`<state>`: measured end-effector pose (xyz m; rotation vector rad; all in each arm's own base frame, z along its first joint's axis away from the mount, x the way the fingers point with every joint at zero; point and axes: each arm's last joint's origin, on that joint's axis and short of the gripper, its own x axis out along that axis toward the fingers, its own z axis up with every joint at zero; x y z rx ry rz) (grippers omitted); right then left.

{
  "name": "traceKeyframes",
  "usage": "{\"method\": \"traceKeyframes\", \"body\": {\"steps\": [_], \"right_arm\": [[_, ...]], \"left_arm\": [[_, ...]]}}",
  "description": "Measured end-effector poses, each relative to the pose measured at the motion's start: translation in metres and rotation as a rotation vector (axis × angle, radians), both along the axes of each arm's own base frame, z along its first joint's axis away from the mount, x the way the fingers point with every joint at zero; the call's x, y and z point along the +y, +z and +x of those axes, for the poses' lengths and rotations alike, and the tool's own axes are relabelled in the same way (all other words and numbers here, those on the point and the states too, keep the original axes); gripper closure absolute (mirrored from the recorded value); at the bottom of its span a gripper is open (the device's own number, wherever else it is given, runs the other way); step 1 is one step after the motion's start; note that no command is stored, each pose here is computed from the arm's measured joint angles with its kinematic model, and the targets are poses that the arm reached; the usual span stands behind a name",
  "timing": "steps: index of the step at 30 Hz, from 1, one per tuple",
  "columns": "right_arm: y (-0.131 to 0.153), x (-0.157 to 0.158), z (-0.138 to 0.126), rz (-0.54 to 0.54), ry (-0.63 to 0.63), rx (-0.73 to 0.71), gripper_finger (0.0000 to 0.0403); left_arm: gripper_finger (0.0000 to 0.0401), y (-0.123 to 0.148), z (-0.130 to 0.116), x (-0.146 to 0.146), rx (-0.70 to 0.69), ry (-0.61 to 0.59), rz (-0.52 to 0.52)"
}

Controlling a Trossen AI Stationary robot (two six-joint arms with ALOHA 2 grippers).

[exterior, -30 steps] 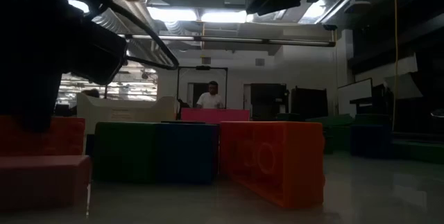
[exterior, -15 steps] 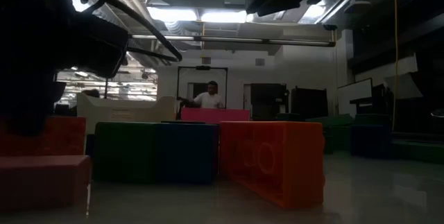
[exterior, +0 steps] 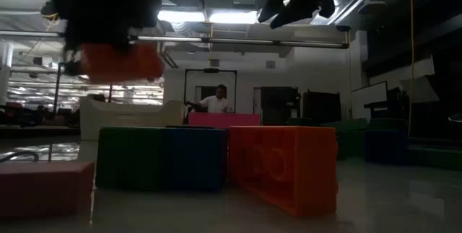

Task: Sort blocks by size
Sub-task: Put the large orange game piece into the white bin

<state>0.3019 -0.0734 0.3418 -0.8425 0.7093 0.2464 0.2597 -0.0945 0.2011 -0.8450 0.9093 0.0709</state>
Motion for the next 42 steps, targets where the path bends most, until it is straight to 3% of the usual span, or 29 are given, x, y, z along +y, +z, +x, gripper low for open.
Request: {"method": "traceKeyframes", "body": {"steps": [8,14,18,23,30,36,42], "right_arm": [[-0.048,0.0,0.003,-0.02,0.065,0.137,0.0194],[-0.082,-0.002,0.008,-0.038,0.083,0.178,0.0194],[-0.104,-0.005,0.018,-0.059,0.106,0.181,0.0194],[-0.132,-0.009,0.032,-0.063,0.117,0.229,0.0194],[-0.163,-0.013,0.041,-0.095,0.133,0.318,0.0194],[-0.176,-0.019,0.045,-0.105,0.115,0.337,0.0194],[-0.183,-0.033,0.042,-0.079,0.083,0.363,0.0194]], "left_arm": [[0.0324,0.029,-0.018,0.072,-0.037,0.141,0.336],[0.0326,0.038,-0.033,0.124,0.031,0.272,0.595],[0.0316,0.035,-0.037,0.152,0.097,0.326,0.7],[0.0298,0.027,-0.043,0.173,0.173,0.36,0.732],[0.0258,0.012,-0.049,0.18,0.24,0.343,0.743],[0.0219,0.01,-0.051,0.179,0.253,0.35,0.726],[0.0212,0.01,-0.05,0.178,0.244,0.347,0.718]]}}
